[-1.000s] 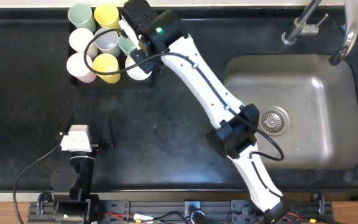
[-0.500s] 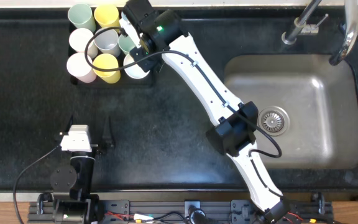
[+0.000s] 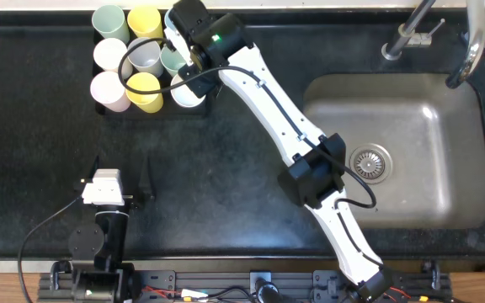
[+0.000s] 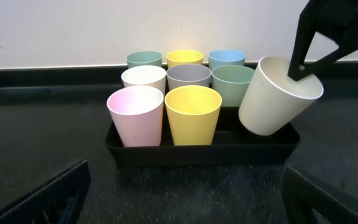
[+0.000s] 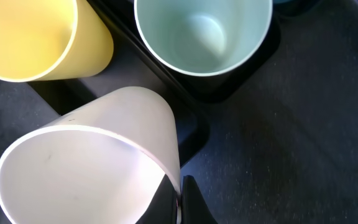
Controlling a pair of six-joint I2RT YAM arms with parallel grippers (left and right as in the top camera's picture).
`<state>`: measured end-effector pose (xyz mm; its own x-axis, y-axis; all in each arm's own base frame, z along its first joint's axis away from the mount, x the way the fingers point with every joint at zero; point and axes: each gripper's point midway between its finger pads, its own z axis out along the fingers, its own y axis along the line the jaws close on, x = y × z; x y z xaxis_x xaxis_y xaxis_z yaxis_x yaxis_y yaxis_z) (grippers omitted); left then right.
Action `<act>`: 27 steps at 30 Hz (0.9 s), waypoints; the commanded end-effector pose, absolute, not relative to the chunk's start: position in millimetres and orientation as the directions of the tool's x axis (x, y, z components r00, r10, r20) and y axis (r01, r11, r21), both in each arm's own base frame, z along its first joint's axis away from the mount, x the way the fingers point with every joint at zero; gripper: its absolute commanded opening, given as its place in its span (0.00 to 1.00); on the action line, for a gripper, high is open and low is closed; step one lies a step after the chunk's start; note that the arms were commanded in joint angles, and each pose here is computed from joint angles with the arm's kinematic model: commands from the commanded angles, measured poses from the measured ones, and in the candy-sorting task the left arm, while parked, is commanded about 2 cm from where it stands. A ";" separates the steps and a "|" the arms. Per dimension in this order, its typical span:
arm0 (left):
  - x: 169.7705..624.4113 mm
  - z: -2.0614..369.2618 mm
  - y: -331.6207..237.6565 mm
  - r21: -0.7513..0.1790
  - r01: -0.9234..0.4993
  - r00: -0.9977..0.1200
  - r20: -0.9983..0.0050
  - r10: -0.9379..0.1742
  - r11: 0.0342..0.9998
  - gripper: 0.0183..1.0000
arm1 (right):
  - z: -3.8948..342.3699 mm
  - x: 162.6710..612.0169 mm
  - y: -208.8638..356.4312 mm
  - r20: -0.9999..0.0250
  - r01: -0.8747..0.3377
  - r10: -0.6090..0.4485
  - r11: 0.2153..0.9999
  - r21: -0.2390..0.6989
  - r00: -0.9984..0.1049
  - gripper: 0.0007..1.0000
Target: Store Cups
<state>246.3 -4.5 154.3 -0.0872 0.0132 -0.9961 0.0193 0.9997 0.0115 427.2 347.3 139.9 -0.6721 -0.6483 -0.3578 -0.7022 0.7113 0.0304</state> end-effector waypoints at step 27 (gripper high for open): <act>245.9 155.1 -5.3 0.033 0.027 -0.082 -0.996 0.035 0.999 1.00 | 106.3 428.5 349.4 -0.306 -0.726 -0.685 0.687 0.031 -0.661 0.04</act>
